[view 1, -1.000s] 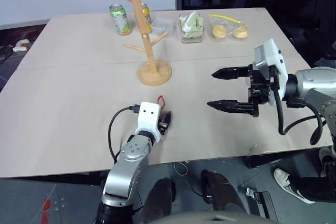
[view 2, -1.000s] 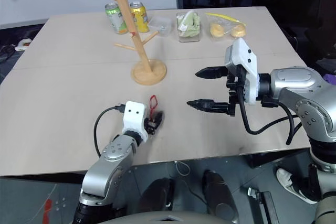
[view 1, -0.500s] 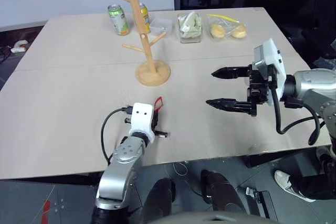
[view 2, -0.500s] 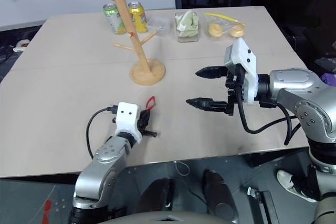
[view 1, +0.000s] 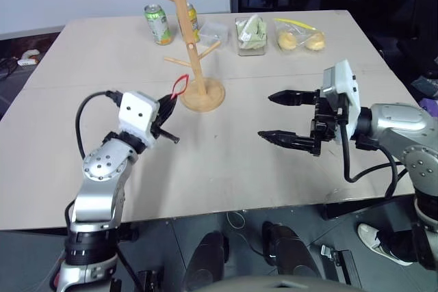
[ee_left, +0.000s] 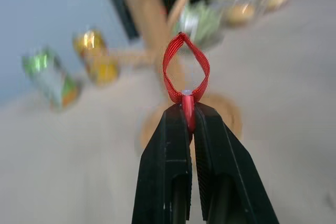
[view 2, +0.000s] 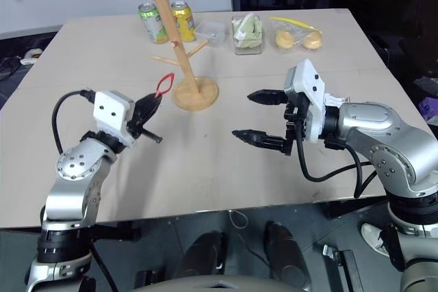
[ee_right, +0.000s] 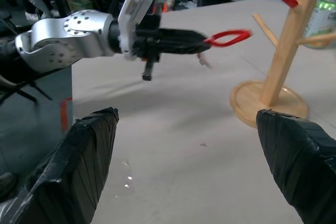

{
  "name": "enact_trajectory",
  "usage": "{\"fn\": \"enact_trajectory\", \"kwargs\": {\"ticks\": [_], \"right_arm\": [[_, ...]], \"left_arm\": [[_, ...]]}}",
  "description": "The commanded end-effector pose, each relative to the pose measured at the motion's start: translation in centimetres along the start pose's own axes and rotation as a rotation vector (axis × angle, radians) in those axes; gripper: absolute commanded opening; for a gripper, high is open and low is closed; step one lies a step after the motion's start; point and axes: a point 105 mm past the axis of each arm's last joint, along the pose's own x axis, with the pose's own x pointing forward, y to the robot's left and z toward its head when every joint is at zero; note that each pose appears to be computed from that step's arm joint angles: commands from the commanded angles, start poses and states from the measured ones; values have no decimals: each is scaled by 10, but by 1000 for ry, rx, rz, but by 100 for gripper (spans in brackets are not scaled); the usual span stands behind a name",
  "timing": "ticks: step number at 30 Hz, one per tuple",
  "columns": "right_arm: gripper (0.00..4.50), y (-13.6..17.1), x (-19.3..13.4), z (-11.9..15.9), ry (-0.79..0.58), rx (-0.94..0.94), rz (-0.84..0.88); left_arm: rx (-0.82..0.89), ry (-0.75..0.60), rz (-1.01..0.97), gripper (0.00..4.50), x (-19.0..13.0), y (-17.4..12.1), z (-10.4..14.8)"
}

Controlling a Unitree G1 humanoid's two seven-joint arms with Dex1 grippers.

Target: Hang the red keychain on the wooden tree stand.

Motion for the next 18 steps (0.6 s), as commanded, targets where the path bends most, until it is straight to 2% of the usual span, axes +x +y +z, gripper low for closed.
{"fn": "enact_trajectory", "kwargs": {"ticks": [1, 7, 18], "right_arm": [[450, 2, -1, 27, -68, -84, -6], [450, 1, 3, 48, -124, -110, -17], [450, -2, 7, 64, -170, -124, -47]], "left_arm": [[115, -131, -52, 7, 11, -2, 33], [188, -211, 23, 7, 23, 10, 48], [188, -194, 78, 7, 33, 21, 39]]}}
